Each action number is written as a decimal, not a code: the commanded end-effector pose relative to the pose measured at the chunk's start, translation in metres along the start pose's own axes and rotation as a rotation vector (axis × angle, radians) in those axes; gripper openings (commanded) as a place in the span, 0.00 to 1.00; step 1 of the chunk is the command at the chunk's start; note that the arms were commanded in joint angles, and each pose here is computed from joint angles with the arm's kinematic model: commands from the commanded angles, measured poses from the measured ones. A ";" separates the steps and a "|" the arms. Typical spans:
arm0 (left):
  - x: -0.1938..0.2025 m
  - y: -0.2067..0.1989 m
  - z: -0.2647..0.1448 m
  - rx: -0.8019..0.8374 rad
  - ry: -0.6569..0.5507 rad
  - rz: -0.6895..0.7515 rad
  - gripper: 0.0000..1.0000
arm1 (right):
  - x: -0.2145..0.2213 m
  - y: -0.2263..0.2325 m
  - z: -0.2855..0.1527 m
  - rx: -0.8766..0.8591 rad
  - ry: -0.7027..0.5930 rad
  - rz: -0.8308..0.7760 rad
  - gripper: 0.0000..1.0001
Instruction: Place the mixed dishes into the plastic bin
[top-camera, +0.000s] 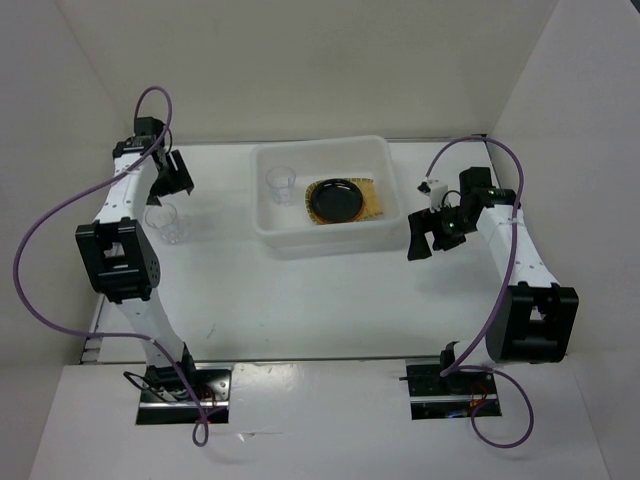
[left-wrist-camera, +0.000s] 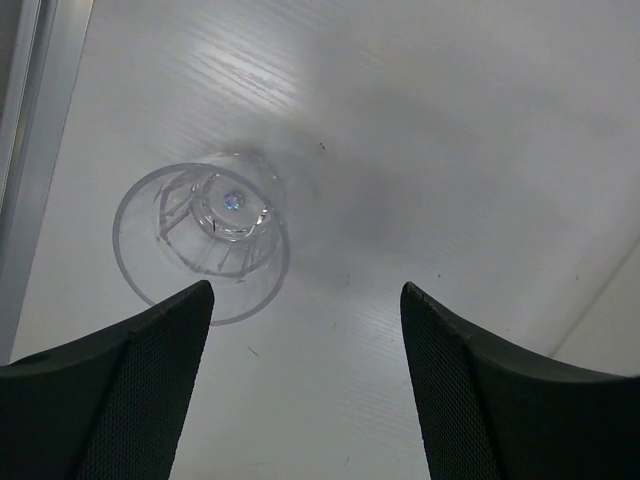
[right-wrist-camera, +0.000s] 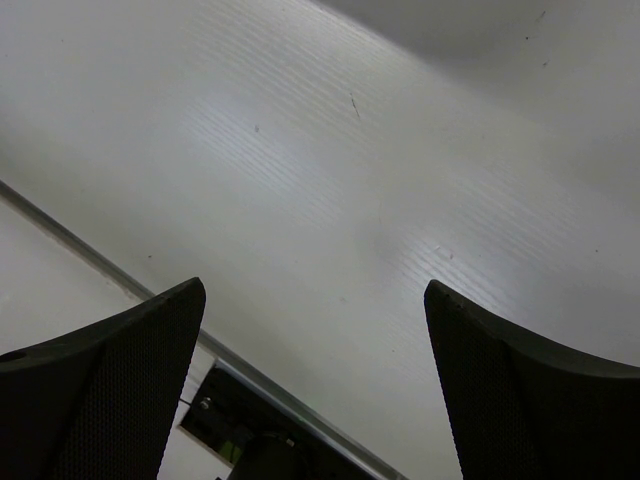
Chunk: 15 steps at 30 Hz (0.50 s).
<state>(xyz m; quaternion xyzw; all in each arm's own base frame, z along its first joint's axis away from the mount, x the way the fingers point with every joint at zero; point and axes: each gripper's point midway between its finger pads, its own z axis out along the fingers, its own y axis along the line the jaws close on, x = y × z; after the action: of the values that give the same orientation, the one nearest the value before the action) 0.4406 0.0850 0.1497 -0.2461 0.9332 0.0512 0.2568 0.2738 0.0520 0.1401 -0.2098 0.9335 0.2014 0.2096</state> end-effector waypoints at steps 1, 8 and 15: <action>-0.017 0.005 -0.008 0.036 -0.070 0.004 0.82 | -0.003 -0.001 0.003 0.004 -0.011 0.008 0.94; 0.007 0.010 0.026 0.073 -0.011 0.021 0.82 | -0.001 -0.004 0.003 0.021 -0.004 0.008 0.94; 0.023 0.003 0.057 0.105 0.049 0.034 0.76 | -0.001 -0.005 0.005 0.018 0.004 0.021 0.94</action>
<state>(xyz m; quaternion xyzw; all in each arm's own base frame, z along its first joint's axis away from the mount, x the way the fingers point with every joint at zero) 0.4380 0.0953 0.1046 -0.2367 0.9401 0.0181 0.2446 0.2737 0.0496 0.1385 -0.2003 0.9380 0.1950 0.2049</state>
